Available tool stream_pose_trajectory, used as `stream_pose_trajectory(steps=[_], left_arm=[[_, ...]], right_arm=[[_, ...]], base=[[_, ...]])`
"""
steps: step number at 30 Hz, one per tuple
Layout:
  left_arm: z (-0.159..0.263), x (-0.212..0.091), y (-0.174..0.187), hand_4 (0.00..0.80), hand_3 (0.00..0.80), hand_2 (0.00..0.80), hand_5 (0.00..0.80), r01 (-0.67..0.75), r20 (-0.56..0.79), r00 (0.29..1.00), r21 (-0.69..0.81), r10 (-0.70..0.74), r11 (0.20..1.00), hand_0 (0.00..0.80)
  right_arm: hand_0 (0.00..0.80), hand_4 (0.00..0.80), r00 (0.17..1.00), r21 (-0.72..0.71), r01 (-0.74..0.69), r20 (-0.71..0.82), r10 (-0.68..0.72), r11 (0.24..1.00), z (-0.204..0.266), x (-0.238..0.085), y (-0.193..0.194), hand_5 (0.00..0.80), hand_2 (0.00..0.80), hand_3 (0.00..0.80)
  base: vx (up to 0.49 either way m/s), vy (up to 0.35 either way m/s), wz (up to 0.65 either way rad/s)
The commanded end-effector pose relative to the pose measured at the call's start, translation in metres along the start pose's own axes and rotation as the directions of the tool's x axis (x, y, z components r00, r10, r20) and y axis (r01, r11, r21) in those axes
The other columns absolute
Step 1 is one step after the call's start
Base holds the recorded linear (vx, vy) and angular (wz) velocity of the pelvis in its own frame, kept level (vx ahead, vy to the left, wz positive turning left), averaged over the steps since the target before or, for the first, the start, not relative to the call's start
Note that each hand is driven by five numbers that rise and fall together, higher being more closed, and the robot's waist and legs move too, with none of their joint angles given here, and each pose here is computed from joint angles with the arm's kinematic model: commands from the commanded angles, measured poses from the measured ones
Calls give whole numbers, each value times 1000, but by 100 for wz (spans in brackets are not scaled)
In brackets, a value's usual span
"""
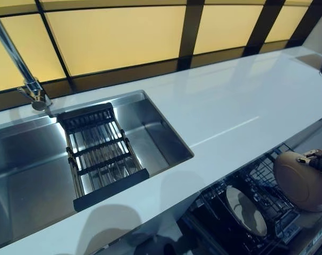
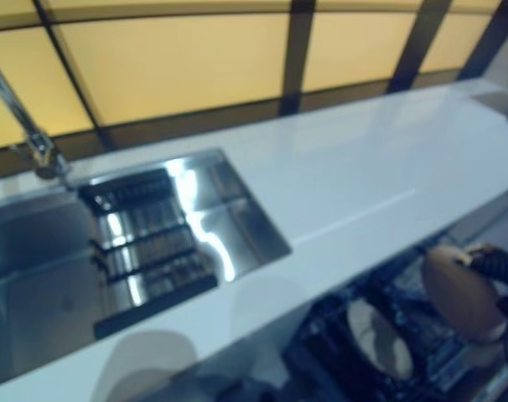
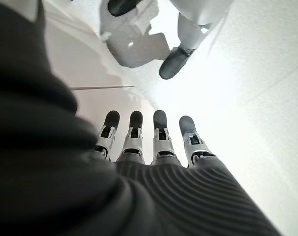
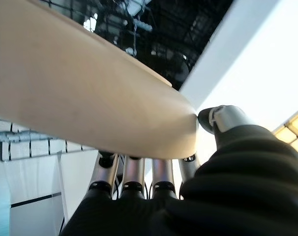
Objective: Take plates into dishwasher
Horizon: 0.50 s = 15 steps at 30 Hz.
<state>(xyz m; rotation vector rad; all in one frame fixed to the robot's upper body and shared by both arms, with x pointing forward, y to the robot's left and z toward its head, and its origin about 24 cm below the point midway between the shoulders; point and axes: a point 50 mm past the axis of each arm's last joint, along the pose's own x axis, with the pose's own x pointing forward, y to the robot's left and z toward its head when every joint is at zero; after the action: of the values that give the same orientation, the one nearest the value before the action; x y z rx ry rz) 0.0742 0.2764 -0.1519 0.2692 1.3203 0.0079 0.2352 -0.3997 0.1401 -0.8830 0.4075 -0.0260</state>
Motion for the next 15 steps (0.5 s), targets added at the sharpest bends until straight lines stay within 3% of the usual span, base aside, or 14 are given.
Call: stream_pose_trajectory(steps=[1,15], left_arm=[[22,-2,21,0,0,0,0,-53,53,997,24,52,998,0],[31,0,13,0,0,0,0,-41,80,996,8,40,999,0]], right_arm=[[800,800,994,-26,70,81,-68,997,16,4,2,800,800,800],[800,800,996,-172,55,85,-40,983,14,19,44,800,800,800]], base=[[-34,14,-10],[-3,5,-2]])
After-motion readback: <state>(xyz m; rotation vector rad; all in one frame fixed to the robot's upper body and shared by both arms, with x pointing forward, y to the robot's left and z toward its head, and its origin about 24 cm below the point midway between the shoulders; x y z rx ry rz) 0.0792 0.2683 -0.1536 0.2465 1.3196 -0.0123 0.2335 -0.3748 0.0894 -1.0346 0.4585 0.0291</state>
